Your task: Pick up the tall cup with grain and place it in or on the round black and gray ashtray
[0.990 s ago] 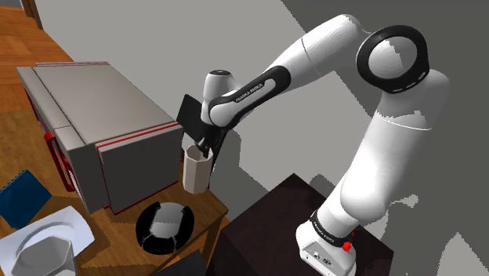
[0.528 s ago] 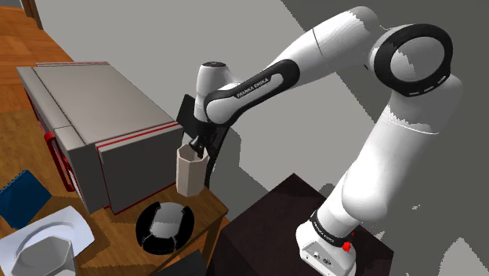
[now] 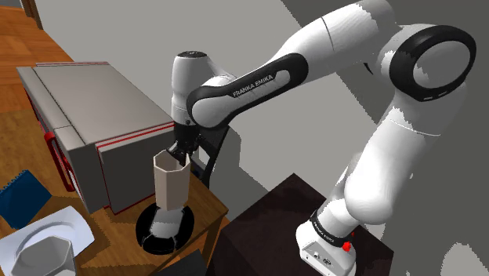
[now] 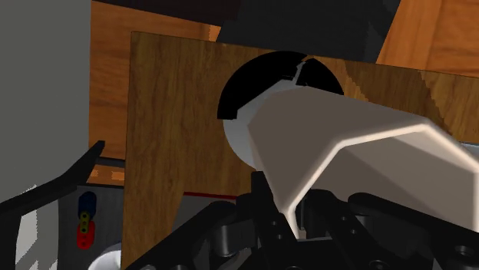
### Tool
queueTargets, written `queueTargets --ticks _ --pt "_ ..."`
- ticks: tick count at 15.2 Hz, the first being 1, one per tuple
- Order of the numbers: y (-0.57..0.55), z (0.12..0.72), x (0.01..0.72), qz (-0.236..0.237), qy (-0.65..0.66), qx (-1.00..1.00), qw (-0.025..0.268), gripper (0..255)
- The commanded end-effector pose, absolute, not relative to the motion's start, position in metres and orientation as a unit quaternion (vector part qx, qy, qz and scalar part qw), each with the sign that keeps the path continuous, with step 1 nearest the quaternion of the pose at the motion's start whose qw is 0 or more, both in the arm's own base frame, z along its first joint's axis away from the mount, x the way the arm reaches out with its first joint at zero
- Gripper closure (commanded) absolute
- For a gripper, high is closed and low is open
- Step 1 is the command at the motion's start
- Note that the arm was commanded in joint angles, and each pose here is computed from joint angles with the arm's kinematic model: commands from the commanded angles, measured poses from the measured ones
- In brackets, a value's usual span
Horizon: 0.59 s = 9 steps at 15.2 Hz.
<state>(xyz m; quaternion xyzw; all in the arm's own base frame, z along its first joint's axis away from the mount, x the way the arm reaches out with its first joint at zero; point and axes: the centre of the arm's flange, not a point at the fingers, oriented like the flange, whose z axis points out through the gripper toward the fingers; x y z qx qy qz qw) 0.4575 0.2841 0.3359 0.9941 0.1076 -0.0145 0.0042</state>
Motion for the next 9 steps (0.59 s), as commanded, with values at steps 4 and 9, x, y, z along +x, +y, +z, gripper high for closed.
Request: queueTargets --ticks 4,9 --pt "0.301 0.329 0.449 -0.014 0.107 0.994 0.004 255" --pt "0.301 0.303 0.449 -0.014 0.107 0.994 0.004 255"
